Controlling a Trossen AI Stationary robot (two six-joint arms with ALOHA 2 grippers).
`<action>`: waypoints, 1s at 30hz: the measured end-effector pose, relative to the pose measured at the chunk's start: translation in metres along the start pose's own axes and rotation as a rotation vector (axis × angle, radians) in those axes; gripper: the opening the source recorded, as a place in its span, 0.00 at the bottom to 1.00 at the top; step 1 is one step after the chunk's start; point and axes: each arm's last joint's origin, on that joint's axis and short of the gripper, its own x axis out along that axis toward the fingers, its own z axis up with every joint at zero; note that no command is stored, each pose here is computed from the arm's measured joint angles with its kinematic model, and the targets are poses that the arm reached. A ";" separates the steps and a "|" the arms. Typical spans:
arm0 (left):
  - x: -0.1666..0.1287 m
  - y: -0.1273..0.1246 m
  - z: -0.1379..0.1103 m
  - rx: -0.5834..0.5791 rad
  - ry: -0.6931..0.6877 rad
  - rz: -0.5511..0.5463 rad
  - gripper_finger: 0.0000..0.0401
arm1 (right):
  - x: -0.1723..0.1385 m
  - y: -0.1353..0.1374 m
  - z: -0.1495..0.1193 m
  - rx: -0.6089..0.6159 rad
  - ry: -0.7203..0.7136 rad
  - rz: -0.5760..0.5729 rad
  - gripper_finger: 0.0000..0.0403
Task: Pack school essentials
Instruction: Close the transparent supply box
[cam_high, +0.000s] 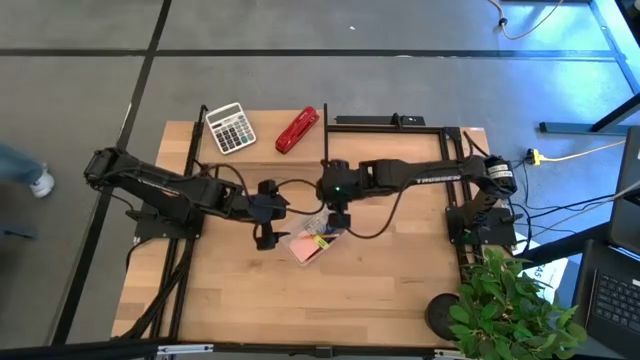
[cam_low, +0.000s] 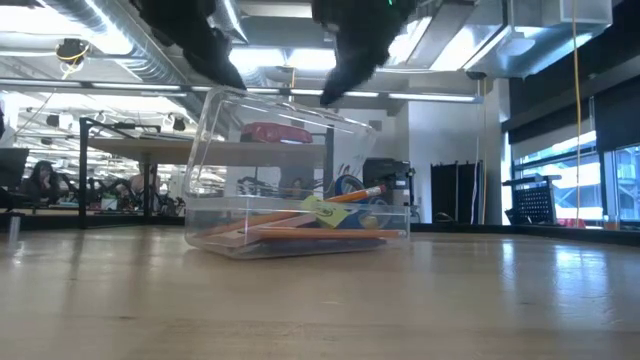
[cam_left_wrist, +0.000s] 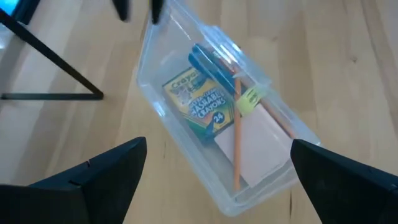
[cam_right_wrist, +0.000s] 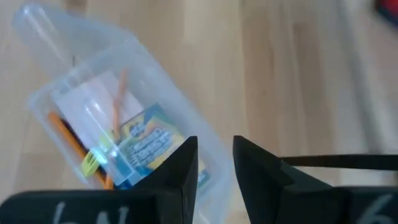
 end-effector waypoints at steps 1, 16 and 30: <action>0.002 0.000 -0.002 -0.002 -0.001 0.000 0.98 | 0.004 0.000 -0.004 -0.002 0.006 0.014 0.26; 0.024 -0.002 -0.027 -0.041 -0.037 -0.007 0.98 | 0.029 0.024 -0.039 -0.012 0.108 0.133 0.26; 0.024 -0.002 -0.027 -0.038 -0.036 -0.006 0.98 | 0.056 0.047 -0.084 0.018 0.141 0.157 0.26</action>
